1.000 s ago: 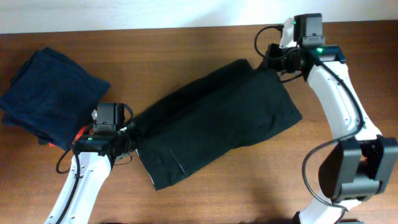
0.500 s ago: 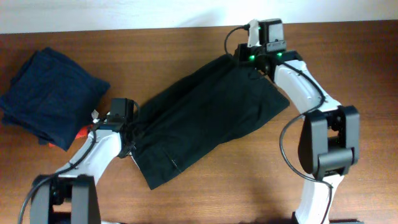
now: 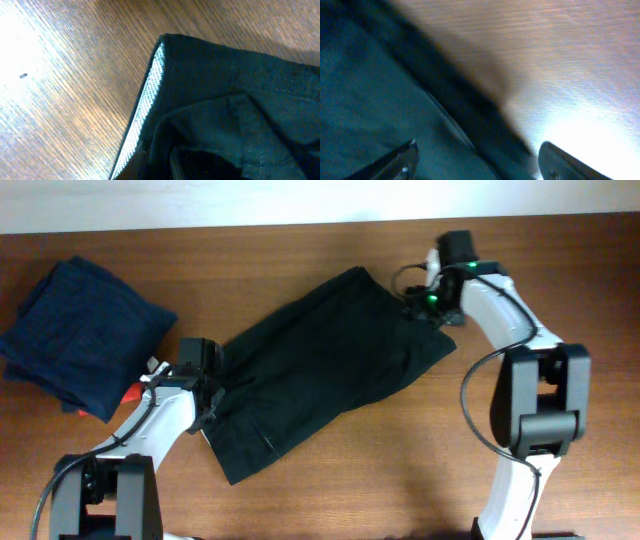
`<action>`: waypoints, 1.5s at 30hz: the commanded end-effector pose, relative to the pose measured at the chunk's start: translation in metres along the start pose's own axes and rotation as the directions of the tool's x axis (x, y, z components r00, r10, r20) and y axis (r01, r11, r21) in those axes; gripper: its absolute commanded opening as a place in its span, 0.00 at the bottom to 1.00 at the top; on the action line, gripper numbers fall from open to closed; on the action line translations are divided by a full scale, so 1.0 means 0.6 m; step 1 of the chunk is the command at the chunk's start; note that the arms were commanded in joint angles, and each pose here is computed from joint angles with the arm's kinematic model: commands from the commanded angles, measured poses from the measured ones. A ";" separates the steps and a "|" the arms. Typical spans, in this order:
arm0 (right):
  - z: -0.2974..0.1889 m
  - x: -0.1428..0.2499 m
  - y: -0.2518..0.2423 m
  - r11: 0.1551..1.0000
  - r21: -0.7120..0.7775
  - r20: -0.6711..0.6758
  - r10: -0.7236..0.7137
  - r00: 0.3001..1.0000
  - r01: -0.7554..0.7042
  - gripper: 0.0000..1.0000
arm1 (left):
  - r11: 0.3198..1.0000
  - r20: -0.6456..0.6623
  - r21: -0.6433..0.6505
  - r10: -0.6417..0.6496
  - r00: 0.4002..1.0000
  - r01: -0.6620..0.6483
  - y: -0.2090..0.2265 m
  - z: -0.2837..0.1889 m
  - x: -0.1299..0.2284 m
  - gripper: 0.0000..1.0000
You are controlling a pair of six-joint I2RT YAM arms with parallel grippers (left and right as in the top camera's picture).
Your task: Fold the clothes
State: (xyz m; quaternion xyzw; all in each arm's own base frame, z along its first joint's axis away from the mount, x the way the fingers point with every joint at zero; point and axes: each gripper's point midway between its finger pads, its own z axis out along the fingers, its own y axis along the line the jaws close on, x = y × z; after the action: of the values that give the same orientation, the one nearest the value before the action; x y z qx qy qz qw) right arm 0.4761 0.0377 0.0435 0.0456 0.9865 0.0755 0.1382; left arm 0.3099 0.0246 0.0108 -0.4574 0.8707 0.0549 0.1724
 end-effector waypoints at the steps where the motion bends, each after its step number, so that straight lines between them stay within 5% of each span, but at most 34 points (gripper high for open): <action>1: 0.003 0.032 -0.039 0.999 0.039 -0.078 -0.029 0.997 0.033 0.79 | 0.999 0.002 -0.017 0.035 0.999 -0.035 0.005 0.007 -0.003 0.22; 9: 0.038 0.104 -0.008 0.986 -0.103 -0.175 -0.145 0.974 0.128 0.75 | 0.993 0.004 -0.015 0.119 0.993 -0.119 0.003 0.006 -0.005 0.40; 11: 0.042 0.114 -0.011 0.987 -0.101 -0.191 -0.142 0.971 0.124 0.49 | 0.992 0.007 -0.012 0.125 0.992 -0.125 0.001 0.005 -0.007 0.43; 13: 0.042 0.122 -0.020 0.989 -0.080 -0.209 -0.136 0.968 0.122 0.04 | 0.990 0.012 -0.005 0.141 0.990 -0.141 -0.005 0.002 -0.012 0.43; 15: 0.039 0.132 -0.036 0.995 -0.023 -0.241 -0.103 0.965 0.100 0.04 | 0.983 0.019 0.007 0.181 0.983 -0.182 -0.013 -0.002 -0.017 0.48; 18: 0.019 0.166 -0.118 0.964 0.255 -0.294 0.152 0.944 -0.075 0.04 | 0.944 0.004 0.086 0.320 0.947 -0.319 -0.048 -0.018 -0.019 0.59; 22: -0.015 0.210 -0.187 0.880 0.423 -0.318 0.368 0.873 -0.217 0.04 | 0.892 -0.043 0.236 0.406 0.913 -0.386 -0.098 -0.052 -0.007 0.69; 34: -0.057 0.260 -0.251 0.807 0.469 -0.365 0.548 0.753 -0.360 0.04 | 0.777 -0.175 0.474 0.544 0.821 -0.414 -0.132 -0.089 0.065 0.87; 38: -0.074 0.243 -0.248 0.811 0.452 -0.335 0.541 0.772 -0.372 0.18 | 0.741 -0.209 0.520 0.592 0.779 -0.424 -0.132 -0.088 0.089 0.95; 41: -0.100 0.221 -0.245 0.813 0.439 -0.299 0.533 0.792 -0.381 0.39 | 0.729 -0.194 0.530 0.601 0.775 -0.433 -0.138 -0.086 0.087 0.96; 45: -0.129 0.190 -0.244 0.814 0.428 -0.264 0.528 0.807 -0.392 0.39 | 0.685 -0.115 0.569 0.614 0.781 -0.455 -0.164 -0.090 0.073 0.89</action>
State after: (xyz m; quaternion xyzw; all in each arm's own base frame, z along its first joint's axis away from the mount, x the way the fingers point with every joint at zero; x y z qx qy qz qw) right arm 0.3118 -0.0942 0.0259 0.2838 0.9458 -0.0627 -0.1450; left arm 0.3438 -0.0750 0.0469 -0.1480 0.9660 -0.1802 0.1112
